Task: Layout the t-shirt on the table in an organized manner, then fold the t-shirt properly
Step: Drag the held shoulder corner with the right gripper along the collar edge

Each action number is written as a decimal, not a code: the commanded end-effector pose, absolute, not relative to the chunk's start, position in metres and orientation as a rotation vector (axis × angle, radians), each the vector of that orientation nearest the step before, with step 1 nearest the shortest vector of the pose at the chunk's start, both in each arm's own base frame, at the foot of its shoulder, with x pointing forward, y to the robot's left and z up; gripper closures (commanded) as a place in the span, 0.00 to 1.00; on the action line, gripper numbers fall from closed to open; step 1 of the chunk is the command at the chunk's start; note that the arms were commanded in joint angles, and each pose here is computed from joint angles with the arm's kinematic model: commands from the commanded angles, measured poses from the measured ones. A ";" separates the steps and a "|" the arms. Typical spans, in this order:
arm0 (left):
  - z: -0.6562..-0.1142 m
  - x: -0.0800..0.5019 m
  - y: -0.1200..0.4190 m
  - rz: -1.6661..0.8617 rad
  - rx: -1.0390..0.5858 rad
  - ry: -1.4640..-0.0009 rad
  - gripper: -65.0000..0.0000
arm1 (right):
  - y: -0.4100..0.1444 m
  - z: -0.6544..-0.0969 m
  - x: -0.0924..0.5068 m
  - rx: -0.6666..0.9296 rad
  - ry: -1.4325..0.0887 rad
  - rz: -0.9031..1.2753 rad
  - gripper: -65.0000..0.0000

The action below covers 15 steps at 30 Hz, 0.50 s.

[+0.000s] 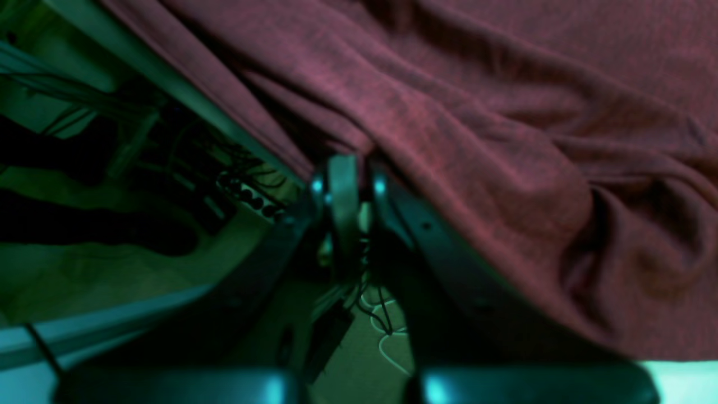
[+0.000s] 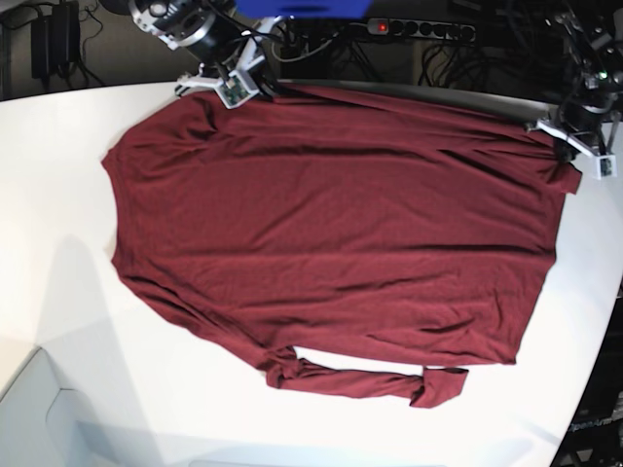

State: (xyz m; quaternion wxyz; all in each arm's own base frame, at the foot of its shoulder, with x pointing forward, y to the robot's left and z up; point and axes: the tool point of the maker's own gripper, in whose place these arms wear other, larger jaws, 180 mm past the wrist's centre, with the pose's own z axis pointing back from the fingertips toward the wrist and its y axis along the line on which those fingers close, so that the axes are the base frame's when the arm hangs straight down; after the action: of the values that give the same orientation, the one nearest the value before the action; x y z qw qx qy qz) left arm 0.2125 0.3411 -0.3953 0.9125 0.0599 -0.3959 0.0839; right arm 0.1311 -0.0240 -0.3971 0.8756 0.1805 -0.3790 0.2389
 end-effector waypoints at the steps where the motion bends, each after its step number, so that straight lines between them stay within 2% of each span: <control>1: -0.378 0.222 0.349 0.159 0.148 -0.875 1.00 | -0.023 -0.390 0.126 0.392 -0.809 0.484 1.00; 8: -0.374 0.228 0.350 0.158 0.149 -0.896 1.00 | -0.025 -0.369 0.141 0.366 -0.879 0.501 1.00; 15: -0.343 0.261 0.346 0.139 0.155 -0.999 1.00 | -0.026 -0.359 0.163 0.348 -0.933 0.516 1.00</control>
State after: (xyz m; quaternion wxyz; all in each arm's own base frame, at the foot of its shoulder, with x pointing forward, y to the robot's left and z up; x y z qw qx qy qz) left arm 0.2574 0.3401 -0.3555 0.8817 0.0619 -0.4623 0.0715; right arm 0.1593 -0.0272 -0.3689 0.8544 0.1615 -0.4264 0.2493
